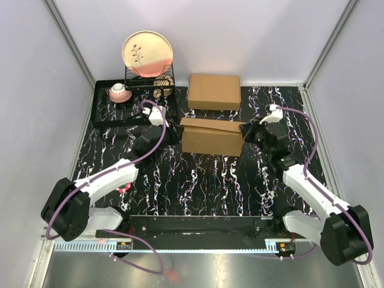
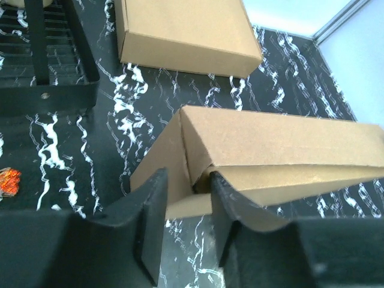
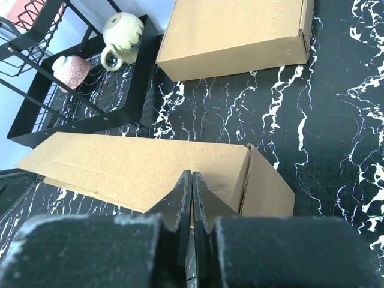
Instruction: Fold the paper box
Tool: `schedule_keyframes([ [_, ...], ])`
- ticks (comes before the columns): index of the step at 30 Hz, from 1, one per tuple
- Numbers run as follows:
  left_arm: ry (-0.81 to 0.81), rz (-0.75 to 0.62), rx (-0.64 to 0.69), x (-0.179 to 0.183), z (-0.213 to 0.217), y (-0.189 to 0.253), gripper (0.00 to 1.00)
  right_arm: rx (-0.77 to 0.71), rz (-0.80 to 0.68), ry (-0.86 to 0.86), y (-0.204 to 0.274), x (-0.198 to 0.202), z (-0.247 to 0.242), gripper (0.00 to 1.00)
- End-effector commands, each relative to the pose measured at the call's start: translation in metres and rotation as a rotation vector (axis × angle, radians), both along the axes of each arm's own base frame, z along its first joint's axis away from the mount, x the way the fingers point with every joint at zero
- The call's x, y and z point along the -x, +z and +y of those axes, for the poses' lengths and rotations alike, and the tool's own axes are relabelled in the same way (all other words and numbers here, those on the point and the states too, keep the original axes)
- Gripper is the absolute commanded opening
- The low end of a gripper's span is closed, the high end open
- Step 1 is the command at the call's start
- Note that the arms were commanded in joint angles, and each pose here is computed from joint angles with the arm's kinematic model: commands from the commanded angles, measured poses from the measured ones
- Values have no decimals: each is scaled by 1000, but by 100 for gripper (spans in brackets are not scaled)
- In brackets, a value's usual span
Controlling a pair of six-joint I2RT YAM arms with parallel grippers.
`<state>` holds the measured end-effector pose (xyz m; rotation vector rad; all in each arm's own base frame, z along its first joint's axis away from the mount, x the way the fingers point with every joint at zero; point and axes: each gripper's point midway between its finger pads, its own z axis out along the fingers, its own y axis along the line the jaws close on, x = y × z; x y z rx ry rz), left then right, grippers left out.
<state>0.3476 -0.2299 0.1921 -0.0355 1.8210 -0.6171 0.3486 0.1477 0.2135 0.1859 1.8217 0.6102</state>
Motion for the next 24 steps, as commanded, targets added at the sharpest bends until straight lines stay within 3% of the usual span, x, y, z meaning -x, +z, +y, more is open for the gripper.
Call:
schedule_keyframes([
  [1,-28,197,-160,32,13,-53,41,49,138,-1,-53,12,-4,6],
  [2,-25,194,-163,33,15,-50,46,47,140,-4,-54,12,-5,6],
  [8,-6,135,-165,35,25,-15,51,56,144,-10,-56,10,-5,6],
  [15,91,5,-19,28,48,44,62,66,169,-18,-68,13,-8,5],
  [21,101,-79,114,19,51,74,61,68,164,-17,-66,14,-8,5],
  [24,66,-120,153,14,42,82,48,67,162,-20,-65,15,-10,5],
])
